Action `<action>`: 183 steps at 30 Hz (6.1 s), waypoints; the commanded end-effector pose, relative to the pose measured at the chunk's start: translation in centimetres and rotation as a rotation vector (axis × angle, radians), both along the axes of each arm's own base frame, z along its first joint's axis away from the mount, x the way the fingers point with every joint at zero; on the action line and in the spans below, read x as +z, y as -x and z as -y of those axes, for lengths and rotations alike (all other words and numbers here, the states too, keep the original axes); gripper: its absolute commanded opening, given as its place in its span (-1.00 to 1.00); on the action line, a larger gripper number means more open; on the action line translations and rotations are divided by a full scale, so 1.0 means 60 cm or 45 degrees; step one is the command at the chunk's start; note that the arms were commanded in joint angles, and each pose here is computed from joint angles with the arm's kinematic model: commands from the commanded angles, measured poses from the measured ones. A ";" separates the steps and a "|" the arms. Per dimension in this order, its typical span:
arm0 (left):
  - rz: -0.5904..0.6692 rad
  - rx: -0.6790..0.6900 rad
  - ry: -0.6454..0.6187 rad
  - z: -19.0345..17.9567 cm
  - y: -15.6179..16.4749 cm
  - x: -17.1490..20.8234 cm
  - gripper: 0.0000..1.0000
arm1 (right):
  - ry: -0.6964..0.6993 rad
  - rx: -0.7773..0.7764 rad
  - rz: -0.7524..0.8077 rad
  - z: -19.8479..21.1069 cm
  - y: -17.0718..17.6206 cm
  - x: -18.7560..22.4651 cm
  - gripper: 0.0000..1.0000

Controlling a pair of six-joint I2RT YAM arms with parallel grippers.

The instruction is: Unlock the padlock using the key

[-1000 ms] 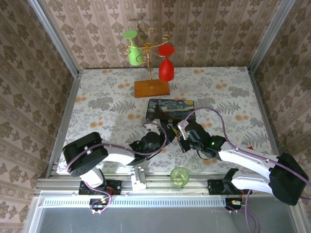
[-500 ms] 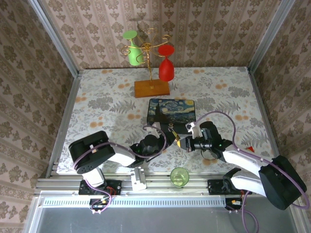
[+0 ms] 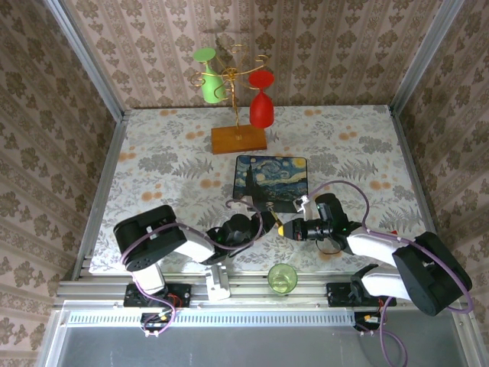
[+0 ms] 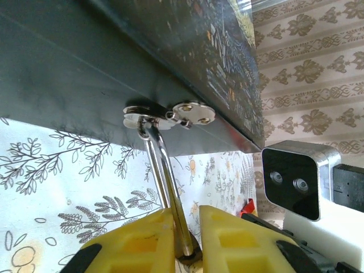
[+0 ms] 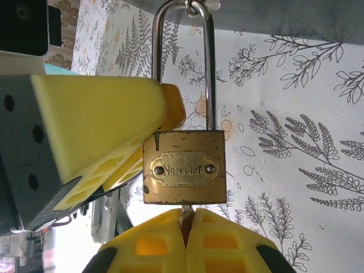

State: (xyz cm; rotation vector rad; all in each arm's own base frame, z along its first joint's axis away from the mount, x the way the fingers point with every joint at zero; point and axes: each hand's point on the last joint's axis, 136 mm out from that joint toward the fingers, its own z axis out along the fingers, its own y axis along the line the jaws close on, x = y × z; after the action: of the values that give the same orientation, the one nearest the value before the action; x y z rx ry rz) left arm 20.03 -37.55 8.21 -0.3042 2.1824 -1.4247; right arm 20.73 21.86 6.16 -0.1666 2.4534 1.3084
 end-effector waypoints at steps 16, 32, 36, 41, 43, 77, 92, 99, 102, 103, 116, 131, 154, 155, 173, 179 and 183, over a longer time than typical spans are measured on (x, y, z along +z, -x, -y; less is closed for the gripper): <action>0.036 0.010 -0.456 -0.081 -0.012 -0.077 -0.57 | 0.000 -0.055 -0.063 0.018 -0.010 -0.010 -0.97; 0.385 -0.163 -0.742 -0.042 -0.042 0.029 -0.29 | 0.096 -0.180 -0.299 0.026 -0.026 -0.099 -0.74; 0.409 -0.256 -0.806 -0.011 -0.044 0.006 -0.26 | 0.116 -0.190 -0.307 0.029 -0.027 -0.099 -0.60; 0.416 -0.253 -0.873 -0.009 -0.045 -0.009 -0.28 | 0.207 -0.249 -0.307 0.050 -0.024 -0.109 -0.41; 0.427 -0.253 -0.923 -0.014 -0.048 -0.012 -0.29 | 0.248 -0.278 -0.295 0.062 -0.024 -0.111 -0.40; 0.410 -0.161 -0.839 -0.083 -0.011 0.010 -0.53 | 0.491 -0.215 0.224 0.009 -0.121 -0.024 -0.29; 0.379 -0.160 -0.767 -0.072 -0.005 0.002 -0.53 | 0.385 -0.171 0.232 -0.016 -0.132 -0.022 -0.32; 0.383 -0.138 -0.780 -0.085 -0.005 0.009 -0.52 | 0.324 -0.182 0.217 -0.024 -0.134 -0.031 -0.40; 0.386 -0.132 -0.782 -0.089 -0.005 0.011 -0.53 | 0.308 -0.184 0.202 -0.022 -0.129 -0.039 -0.44; 0.385 -0.131 -0.786 -0.090 -0.005 0.010 -0.53 | 0.304 -0.188 0.206 -0.021 -0.129 -0.039 -0.45; 0.425 -0.134 -0.816 -0.088 -0.015 0.028 -0.54 | 0.248 -0.278 0.214 -0.003 -0.130 -0.046 -0.78; 0.783 -0.183 -1.018 -0.085 -0.129 0.180 -0.41 | 0.169 -0.563 0.202 0.028 -0.143 -0.042 -0.95; 0.604 -0.583 -1.226 -0.039 -0.182 -0.033 -0.54 | 0.064 -1.212 0.033 0.078 -0.149 -0.051 -1.00; 0.603 -0.583 -1.221 -0.040 -0.178 -0.035 -0.55 | 0.044 -1.226 0.035 0.076 -0.152 -0.046 -1.00; 0.635 -0.667 -1.279 -0.073 -0.138 -0.081 -0.66 | -0.115 -1.558 0.016 0.087 -0.171 -0.040 -1.00; 0.667 -0.645 -1.302 -0.089 -0.134 -0.092 -0.79 | -0.116 -1.556 -0.022 0.121 -0.179 -0.028 -1.00; 0.656 -0.605 -1.311 -0.110 -0.140 -0.092 -0.79 | -0.127 -1.506 -0.014 0.119 -0.191 -0.017 -1.00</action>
State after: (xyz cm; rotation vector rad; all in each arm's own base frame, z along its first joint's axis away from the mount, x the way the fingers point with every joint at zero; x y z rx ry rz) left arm 31.46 -35.48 10.45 0.7603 2.0039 -0.4796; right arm 32.27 15.15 5.06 1.1498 1.8254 0.8538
